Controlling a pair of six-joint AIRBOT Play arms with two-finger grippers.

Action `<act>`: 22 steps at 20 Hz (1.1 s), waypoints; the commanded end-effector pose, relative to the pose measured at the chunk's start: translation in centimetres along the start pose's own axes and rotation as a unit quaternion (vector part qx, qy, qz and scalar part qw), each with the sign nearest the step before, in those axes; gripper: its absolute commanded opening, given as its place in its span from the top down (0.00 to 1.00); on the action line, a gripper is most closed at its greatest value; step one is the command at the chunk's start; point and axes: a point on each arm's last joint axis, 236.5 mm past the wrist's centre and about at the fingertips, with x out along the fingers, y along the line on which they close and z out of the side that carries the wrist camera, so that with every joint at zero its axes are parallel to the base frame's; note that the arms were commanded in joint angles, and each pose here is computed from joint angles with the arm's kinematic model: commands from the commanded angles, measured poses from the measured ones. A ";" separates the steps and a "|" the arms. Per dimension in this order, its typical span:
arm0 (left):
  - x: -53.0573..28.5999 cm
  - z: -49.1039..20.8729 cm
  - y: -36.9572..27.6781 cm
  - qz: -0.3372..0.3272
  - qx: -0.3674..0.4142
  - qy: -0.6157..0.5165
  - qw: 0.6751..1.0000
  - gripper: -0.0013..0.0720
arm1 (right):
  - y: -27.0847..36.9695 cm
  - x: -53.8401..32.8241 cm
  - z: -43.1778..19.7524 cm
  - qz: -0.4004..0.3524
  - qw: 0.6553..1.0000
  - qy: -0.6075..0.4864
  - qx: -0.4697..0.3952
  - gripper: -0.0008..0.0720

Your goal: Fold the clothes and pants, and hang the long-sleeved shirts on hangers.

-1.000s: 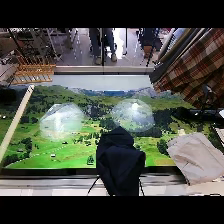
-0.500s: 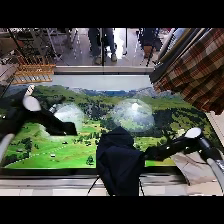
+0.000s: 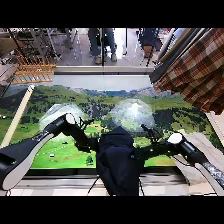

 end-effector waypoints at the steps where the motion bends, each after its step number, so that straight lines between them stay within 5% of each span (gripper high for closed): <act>1: 1.6 -0.3 -0.6 -0.014 0.002 0.019 1.000 0.25 | 0.3 -0.4 3.0 -0.013 0.999 -0.050 -0.013 0.61; 2: 1.9 -0.7 -1.0 -0.013 0.007 0.027 1.000 0.25 | 0.0 -0.4 3.4 -0.018 0.998 -0.058 -0.003 0.61; 4: 3.0 -1.5 -1.7 -0.008 0.020 0.046 0.999 0.25 | -0.2 -0.5 3.8 -0.022 0.998 -0.067 -0.002 0.92; 5: 3.6 -1.9 -2.1 -0.006 0.025 0.053 0.998 0.31 | -0.2 -0.5 3.8 -0.022 0.997 -0.067 -0.002 0.96; 7: 4.5 -2.4 -2.7 -0.002 0.035 0.065 0.997 0.90 | -0.1 -0.5 3.7 -0.021 0.998 -0.066 -0.002 0.97; 8: 4.7 -2.6 -2.7 0.001 0.036 0.067 0.997 0.98 | -0.1 -0.5 3.7 -0.021 0.998 -0.065 -0.002 0.97; 12: 1.8 -1.7 -2.7 0.001 0.042 0.046 0.998 0.98 | 1.5 -1.9 3.8 -0.015 0.997 -0.077 -0.026 0.98; 16: -12.9 1.3 -9.2 -0.016 0.138 -0.100 0.985 0.98 | 10.0 -9.1 5.2 0.012 0.982 -0.132 -0.133 0.98; 22: -39.6 -2.7 -21.7 0.028 0.304 -0.454 0.837 0.98 | 23.3 -22.4 1.6 -0.003 0.929 -0.274 -0.251 0.98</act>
